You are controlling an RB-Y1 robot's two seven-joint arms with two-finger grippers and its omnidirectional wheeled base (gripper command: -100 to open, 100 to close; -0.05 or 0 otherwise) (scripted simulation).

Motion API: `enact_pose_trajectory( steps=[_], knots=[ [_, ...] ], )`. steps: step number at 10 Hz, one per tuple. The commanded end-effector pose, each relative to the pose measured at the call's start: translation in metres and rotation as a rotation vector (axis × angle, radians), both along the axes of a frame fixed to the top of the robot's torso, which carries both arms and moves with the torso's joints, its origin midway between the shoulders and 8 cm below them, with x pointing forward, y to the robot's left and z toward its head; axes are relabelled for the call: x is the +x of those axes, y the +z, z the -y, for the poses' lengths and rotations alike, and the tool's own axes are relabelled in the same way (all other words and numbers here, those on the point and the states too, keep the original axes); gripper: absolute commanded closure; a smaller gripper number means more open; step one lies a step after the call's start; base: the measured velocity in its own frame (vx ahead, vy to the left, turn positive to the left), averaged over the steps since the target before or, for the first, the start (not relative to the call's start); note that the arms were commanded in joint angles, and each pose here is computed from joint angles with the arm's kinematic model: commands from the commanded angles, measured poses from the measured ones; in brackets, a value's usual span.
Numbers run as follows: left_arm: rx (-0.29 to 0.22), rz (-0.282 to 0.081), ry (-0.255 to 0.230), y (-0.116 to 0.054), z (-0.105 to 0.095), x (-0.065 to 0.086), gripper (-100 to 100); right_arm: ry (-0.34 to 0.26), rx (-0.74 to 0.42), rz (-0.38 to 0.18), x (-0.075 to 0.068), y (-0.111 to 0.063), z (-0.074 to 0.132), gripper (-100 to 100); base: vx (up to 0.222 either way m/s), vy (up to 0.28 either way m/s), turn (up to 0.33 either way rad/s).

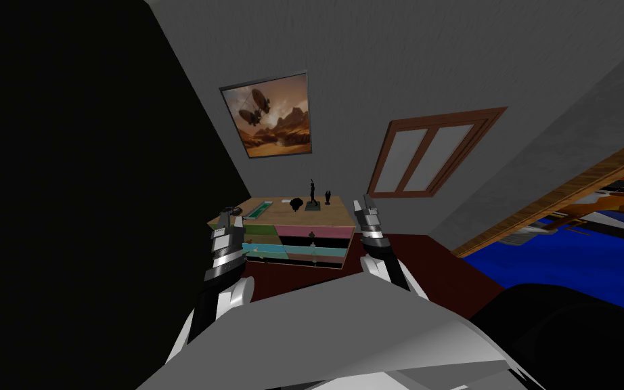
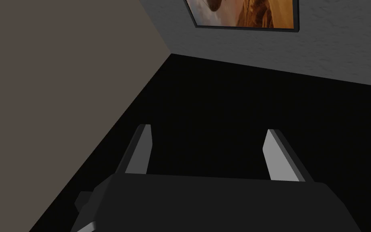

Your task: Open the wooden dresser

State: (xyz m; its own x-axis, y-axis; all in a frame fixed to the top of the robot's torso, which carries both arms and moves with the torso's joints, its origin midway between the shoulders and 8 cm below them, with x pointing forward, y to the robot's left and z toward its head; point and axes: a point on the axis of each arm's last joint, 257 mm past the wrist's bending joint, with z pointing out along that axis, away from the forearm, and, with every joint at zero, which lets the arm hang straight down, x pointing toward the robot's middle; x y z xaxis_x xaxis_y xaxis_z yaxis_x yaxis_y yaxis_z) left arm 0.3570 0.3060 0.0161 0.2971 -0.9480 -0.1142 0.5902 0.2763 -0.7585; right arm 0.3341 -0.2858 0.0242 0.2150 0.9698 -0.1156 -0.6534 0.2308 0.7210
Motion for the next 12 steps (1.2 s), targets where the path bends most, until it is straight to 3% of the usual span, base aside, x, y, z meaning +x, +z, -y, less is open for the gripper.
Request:
enact_pose_trajectory(
  steps=[1,9,10,12],
  knots=[
    [0.000,0.000,0.000,0.000,0.000,0.000,0,0.000,0.000,0.000,0.000,0.000,0.000,0,0.000,0.000,0.000],
    [0.000,0.000,0.000,0.000,0.000,0.000,0,0.000,0.000,0.000,0.000,0.000,0.000,0,0.000,0.000,0.000],
    [0.037,-0.013,-0.017,-0.003,0.004,0.003,-100,0.000,0.000,0.000,0.000,0.000,0.000,0,0.007,-0.014,-0.006],
    [0.086,-0.038,-0.039,-0.010,0.008,0.009,-100,0.000,0.000,0.000,0.000,0.000,0.000,0,-0.001,-0.033,-0.009]
  ],
)
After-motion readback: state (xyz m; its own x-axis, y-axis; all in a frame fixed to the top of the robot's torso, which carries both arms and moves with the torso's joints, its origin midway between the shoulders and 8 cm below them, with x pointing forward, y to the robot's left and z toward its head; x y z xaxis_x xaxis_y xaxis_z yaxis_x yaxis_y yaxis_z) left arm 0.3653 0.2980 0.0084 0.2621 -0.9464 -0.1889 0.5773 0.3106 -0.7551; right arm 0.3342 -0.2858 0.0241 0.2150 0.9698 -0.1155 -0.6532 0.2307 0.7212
